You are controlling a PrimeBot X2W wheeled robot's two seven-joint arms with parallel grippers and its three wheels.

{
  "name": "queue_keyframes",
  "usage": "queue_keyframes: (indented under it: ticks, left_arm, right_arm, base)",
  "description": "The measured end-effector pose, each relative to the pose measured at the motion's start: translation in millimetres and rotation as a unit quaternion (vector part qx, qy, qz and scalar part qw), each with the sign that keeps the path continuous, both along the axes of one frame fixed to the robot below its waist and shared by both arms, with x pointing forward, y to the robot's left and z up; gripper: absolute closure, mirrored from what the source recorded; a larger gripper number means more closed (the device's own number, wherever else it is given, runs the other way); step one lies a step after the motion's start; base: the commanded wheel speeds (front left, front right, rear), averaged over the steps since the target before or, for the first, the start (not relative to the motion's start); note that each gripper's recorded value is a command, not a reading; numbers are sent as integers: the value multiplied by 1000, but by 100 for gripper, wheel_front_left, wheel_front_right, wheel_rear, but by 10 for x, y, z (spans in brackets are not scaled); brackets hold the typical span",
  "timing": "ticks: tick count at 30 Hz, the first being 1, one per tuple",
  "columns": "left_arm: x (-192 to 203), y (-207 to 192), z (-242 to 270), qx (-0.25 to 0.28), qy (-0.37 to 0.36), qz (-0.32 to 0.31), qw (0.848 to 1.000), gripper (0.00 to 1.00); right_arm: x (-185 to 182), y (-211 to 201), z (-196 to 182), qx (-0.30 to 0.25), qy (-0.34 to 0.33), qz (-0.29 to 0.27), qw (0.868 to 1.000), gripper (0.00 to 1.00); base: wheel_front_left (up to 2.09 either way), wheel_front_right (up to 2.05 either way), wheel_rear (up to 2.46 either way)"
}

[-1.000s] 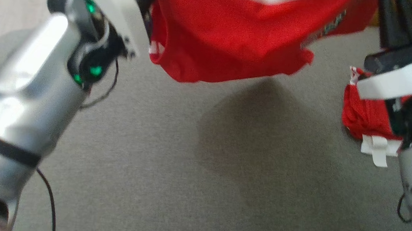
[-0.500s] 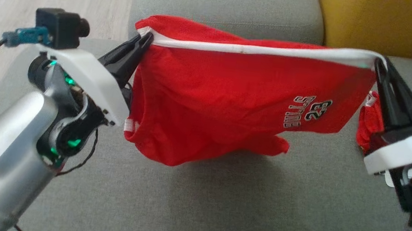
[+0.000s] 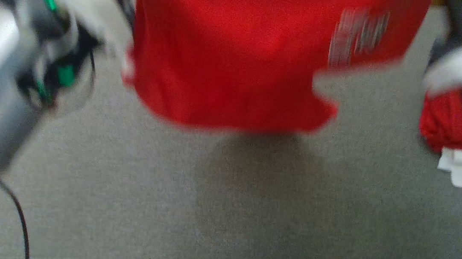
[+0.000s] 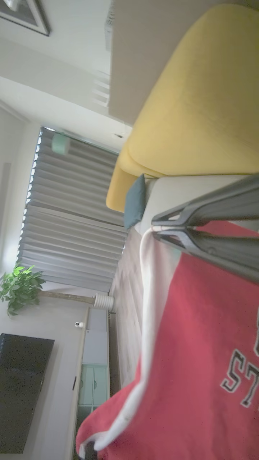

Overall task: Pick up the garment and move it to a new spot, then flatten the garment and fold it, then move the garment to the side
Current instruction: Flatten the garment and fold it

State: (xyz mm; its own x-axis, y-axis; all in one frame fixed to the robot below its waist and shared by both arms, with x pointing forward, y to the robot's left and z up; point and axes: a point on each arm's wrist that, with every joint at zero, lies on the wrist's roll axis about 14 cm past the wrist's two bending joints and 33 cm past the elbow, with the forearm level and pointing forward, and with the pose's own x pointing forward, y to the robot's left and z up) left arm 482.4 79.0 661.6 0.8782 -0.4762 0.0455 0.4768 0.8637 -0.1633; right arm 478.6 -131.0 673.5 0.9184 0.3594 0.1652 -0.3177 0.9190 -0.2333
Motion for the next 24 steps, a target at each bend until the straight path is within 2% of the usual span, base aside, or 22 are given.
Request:
queue_keyframes:
  ticks: [3, 6, 8, 11, 14, 17, 24]
  left_arm:
    - [568, 23, 332, -2, -49, 27, 998, 100]
    - [1067, 0, 481, -18, -77, 49, 996, 100]
    - [1365, 58, 522, -55, -91, 75, 992, 100]
    - [1685, 47, 433, -70, -109, 89, 988, 100]
    - [1883, 2, 173, -89, -97, 88, 987, 100]
    - [1969, -85, -252, -92, -61, 77, 991, 100]
    - [1783, -129, -1186, -73, 29, 63, 995, 100]
  right_arm:
    - [536, -14, 349, -29, -43, -5, 999, 100]
    - [1031, -58, 530, -43, -76, -19, 996, 100]
    - [1314, -99, 588, -32, -96, -30, 994, 100]
    - [1633, -110, 528, -8, -114, -39, 993, 100]
    - [1846, -100, 239, -2, -104, -43, 994, 100]
    - [1987, -110, -253, 3, -53, -49, 997, 100]
    - [1976, 14, -1210, 13, 63, -43, 997, 100]
  base:
    - [0, 0, 0]
    - [0, 0, 0]
    - [0, 0, 0]
    - [0, 0, 0]
    - [0, 0, 0]
    - [0, 0, 0]
    - [0, 0, 0]
